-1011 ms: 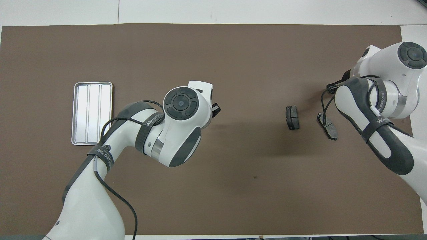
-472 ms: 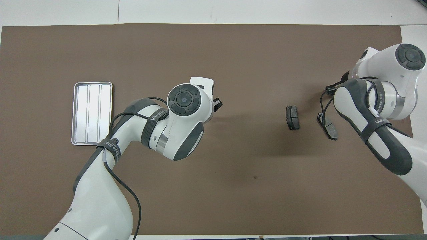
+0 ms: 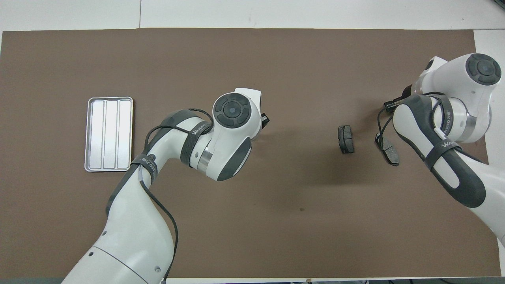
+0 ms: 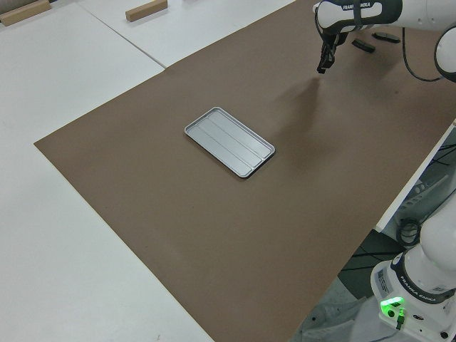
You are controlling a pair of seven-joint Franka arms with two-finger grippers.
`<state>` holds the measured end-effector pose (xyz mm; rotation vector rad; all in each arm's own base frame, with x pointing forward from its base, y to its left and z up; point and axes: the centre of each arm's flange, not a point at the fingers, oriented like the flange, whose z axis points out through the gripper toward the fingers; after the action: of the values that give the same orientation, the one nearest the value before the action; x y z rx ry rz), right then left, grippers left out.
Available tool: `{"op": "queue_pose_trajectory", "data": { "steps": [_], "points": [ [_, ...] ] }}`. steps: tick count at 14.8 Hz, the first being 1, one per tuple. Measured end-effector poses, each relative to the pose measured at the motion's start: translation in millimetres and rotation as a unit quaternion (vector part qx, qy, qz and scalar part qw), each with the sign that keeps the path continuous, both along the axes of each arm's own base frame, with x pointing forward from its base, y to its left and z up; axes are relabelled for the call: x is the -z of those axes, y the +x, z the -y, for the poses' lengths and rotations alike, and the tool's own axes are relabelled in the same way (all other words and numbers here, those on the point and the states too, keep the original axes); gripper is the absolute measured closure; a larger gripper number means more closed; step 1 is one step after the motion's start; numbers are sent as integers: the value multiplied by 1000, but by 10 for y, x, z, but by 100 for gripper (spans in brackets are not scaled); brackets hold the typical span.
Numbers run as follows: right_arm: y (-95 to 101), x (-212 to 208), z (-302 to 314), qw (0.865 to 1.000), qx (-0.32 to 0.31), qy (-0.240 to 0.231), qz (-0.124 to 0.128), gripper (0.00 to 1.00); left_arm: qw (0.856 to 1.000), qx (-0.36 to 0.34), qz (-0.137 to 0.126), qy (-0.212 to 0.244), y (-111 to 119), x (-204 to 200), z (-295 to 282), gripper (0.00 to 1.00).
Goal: Place bearing gear from tray to pile
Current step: 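Carry the second gear to the table center with the left gripper and release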
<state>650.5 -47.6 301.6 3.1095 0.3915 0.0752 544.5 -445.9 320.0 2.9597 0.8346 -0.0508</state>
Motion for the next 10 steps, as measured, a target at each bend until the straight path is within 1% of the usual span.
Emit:
{"op": "queue_pose_trajectory", "data": {
  "steps": [3, 9, 10],
  "points": [
    [-8, 19, -1, 1000, 0, 0, 2, 65, 1000, -10, -9, 7, 5, 96, 112, 76],
    [-12, 30, -11, 1000, -1, 0, 2, 65, 999, -28, -18, 14, -42, 140, 130, 76],
    [-13, 30, -15, 1000, -1, 0, 2, 61, 999, -29, -19, 14, -45, 146, 130, 76]
  ]
}}
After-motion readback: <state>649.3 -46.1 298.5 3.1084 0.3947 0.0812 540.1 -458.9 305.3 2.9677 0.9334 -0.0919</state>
